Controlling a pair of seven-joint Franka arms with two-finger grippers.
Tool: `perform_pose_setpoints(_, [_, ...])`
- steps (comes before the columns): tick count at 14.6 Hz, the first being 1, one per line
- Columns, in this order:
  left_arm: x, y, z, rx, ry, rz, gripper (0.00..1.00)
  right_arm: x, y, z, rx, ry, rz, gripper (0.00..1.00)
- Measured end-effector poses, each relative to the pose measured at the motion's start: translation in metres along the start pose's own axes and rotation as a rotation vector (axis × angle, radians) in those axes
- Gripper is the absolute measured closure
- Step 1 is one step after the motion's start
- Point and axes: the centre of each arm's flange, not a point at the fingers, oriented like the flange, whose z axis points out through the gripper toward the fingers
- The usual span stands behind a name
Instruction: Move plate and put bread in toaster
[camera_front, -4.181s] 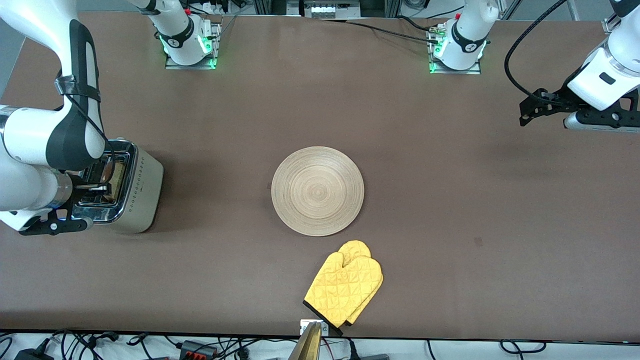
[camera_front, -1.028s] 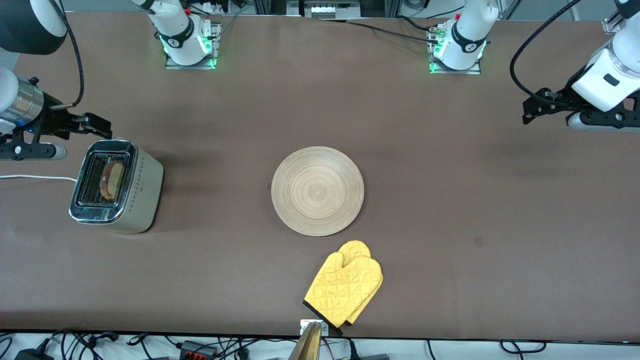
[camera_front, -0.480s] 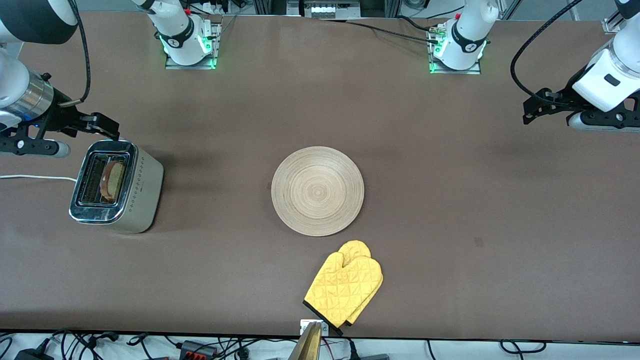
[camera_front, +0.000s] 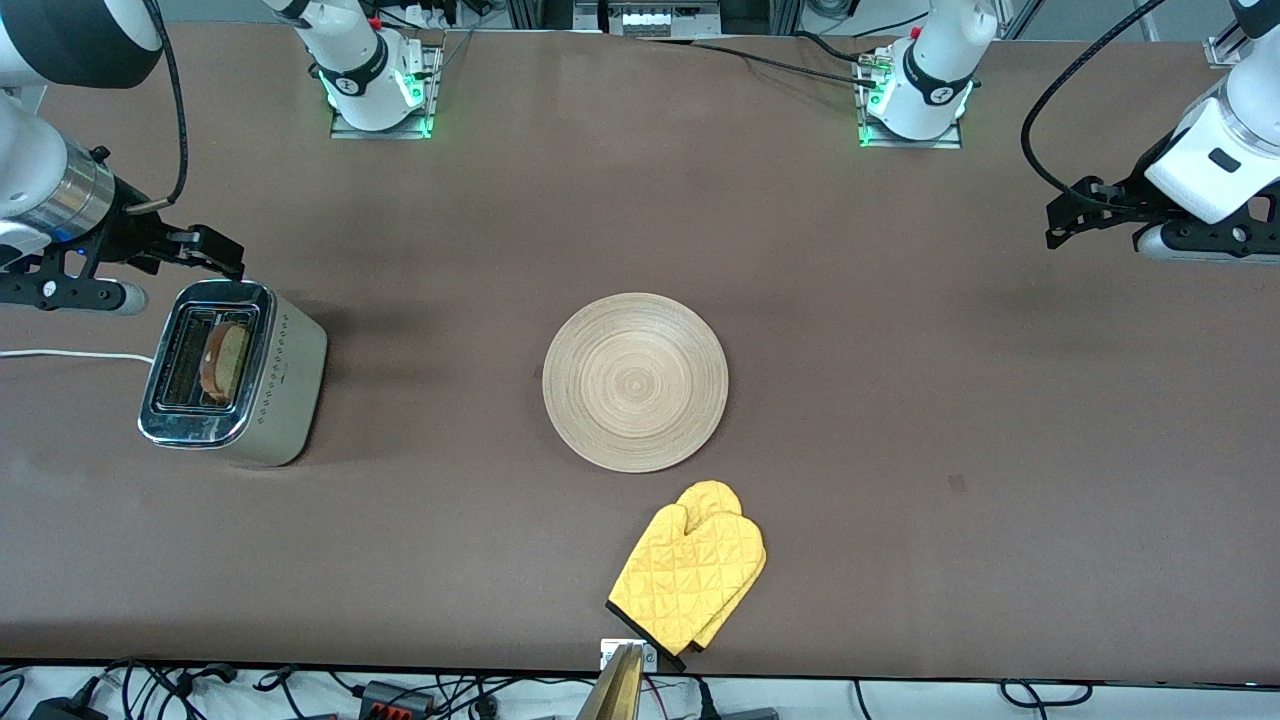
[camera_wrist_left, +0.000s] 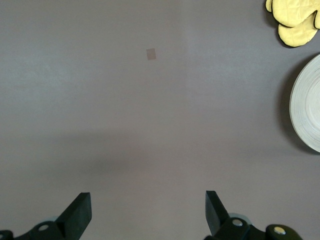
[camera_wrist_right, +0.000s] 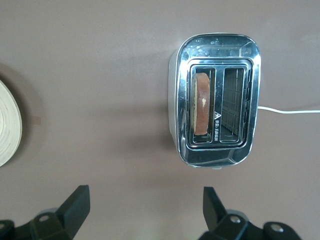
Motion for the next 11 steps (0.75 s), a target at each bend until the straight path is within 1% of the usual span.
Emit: perform_pose_setpoints(11, [0.0001, -0.0021, 0.0, 0.0, 0.0, -0.004, 0.0, 0.0032, 0.0104, 0.0042, 0.001, -0.008, -0.007, 0.0])
